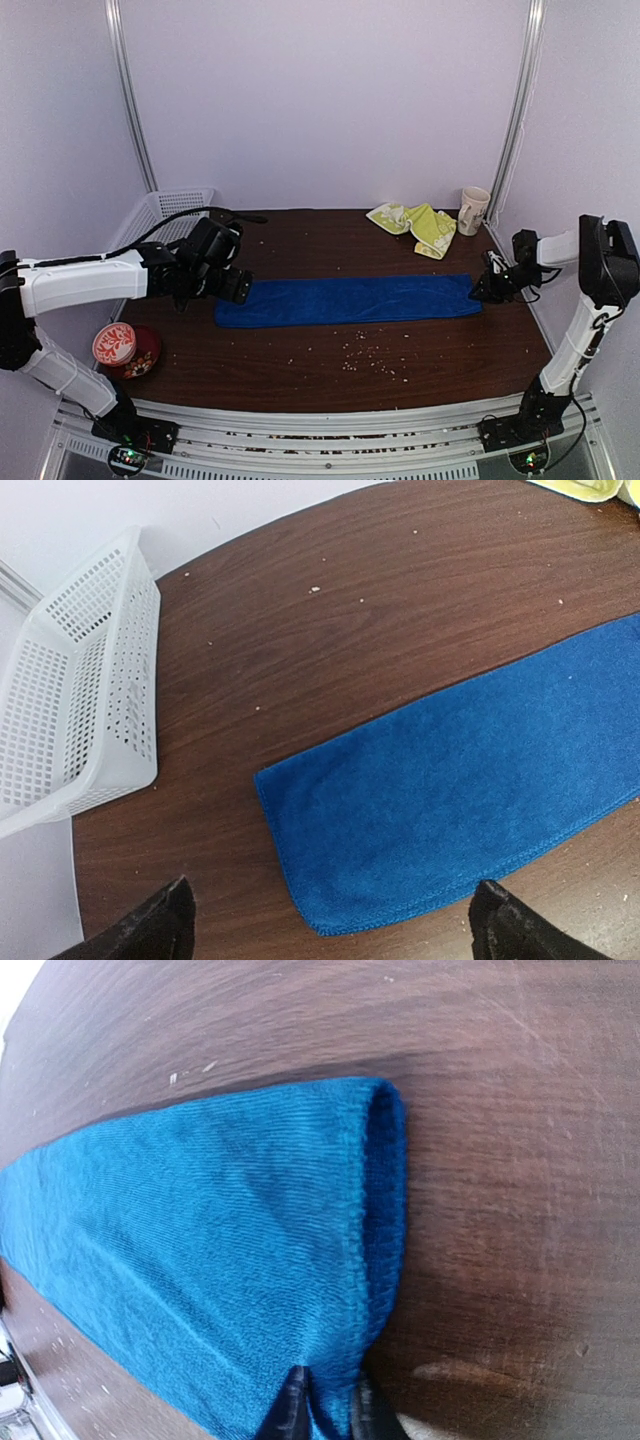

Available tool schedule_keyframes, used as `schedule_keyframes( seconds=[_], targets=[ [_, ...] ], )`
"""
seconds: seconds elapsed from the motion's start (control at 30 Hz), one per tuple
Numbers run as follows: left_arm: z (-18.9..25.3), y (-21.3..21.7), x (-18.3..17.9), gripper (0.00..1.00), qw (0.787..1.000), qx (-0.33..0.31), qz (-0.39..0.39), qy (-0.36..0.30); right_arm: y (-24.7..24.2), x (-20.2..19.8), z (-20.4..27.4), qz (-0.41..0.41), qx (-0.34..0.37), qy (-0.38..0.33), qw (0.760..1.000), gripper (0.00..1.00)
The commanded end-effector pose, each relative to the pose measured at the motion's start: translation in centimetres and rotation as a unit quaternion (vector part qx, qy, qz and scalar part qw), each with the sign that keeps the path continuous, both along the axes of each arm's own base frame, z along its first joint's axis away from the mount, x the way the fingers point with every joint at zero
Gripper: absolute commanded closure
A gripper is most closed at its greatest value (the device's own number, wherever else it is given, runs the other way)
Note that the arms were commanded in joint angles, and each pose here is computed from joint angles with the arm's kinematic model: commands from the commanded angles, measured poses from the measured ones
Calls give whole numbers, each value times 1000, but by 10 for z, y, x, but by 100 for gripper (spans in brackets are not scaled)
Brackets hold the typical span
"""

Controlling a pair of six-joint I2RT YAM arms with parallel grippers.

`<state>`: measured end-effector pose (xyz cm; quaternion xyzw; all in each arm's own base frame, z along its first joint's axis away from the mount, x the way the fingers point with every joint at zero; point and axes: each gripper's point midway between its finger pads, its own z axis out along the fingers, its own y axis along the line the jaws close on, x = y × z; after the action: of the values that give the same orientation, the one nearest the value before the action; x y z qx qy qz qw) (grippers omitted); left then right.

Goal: Roll the towels
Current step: Pick up the towel from the center of the board.

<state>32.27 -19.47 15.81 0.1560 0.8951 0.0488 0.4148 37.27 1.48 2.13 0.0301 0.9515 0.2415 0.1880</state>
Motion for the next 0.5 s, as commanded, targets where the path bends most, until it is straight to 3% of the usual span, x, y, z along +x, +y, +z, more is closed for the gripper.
schedule_keyframes(
  seconds=[0.0,0.07,0.23,0.47],
  targets=[
    [15,-11,7,2,1000,-18,2,-22,0,-31,-34,-6,-15,83,996,89],
    [15,-12,7,2,1000,-18,2,-23,-1,-29,-34,-3,-17,82,996,100],
    [15,-12,6,2,1000,-15,0,-22,-1,-23,-25,7,-16,73,997,100],
    [15,-8,2,2,1000,-15,2,-24,-20,-6,14,-16,-67,10,998,100]
  ],
)
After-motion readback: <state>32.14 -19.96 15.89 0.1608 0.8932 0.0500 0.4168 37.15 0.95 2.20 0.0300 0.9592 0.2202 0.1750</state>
